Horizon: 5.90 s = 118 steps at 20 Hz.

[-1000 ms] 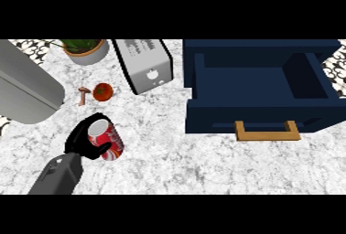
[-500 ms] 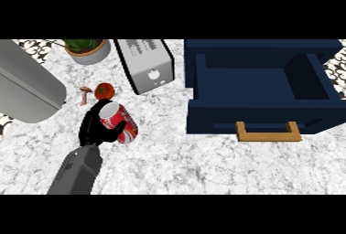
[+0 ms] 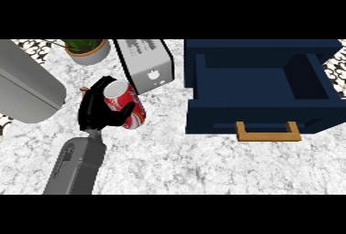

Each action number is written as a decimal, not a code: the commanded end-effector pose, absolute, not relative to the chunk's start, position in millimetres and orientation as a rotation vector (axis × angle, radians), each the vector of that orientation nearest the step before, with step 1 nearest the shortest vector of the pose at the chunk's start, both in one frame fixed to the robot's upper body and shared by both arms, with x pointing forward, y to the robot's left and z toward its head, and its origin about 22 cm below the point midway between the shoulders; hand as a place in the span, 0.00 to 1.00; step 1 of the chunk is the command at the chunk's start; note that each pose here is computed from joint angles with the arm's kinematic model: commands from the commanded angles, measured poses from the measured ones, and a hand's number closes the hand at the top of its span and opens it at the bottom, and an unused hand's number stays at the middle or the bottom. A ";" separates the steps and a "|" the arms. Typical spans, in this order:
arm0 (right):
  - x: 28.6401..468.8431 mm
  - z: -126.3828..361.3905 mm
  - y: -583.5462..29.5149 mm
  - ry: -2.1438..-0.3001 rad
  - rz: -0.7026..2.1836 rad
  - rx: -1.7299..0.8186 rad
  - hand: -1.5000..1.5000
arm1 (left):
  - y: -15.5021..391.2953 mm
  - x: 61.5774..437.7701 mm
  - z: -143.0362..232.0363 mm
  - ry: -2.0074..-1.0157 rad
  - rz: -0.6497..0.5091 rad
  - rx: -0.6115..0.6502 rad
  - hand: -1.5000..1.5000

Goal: Pick up the can, place it into the drawer and close the drawer

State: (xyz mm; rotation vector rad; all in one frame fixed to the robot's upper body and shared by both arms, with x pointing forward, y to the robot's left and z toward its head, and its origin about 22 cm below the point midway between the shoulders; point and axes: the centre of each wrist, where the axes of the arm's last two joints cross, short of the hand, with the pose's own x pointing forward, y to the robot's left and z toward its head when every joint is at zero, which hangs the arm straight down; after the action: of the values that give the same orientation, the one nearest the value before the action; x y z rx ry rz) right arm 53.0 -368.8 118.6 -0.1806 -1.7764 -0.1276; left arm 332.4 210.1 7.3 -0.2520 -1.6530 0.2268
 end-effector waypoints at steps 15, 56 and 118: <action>64.1 122.6 -363.9 -1.760 -0.131 -0.177 0.00 | 133.5 368.7 146.1 -1.734 0.156 -0.194 1.00; 83.2 121.2 -363.1 -1.814 -0.113 -0.122 0.00 | -8.7 421.9 199.2 -1.695 0.039 -0.108 1.00; 247.1 159.7 -241.2 -1.941 0.822 -0.792 0.00 | -9.2 420.3 192.9 -1.692 0.140 -0.021 0.00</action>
State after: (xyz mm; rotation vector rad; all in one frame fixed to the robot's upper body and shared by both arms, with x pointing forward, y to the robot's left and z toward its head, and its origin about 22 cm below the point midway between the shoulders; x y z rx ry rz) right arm 222.0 -253.0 164.2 -0.7098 -1.9650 0.7214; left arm 417.6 -17.9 193.5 -0.0396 -1.7042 0.1433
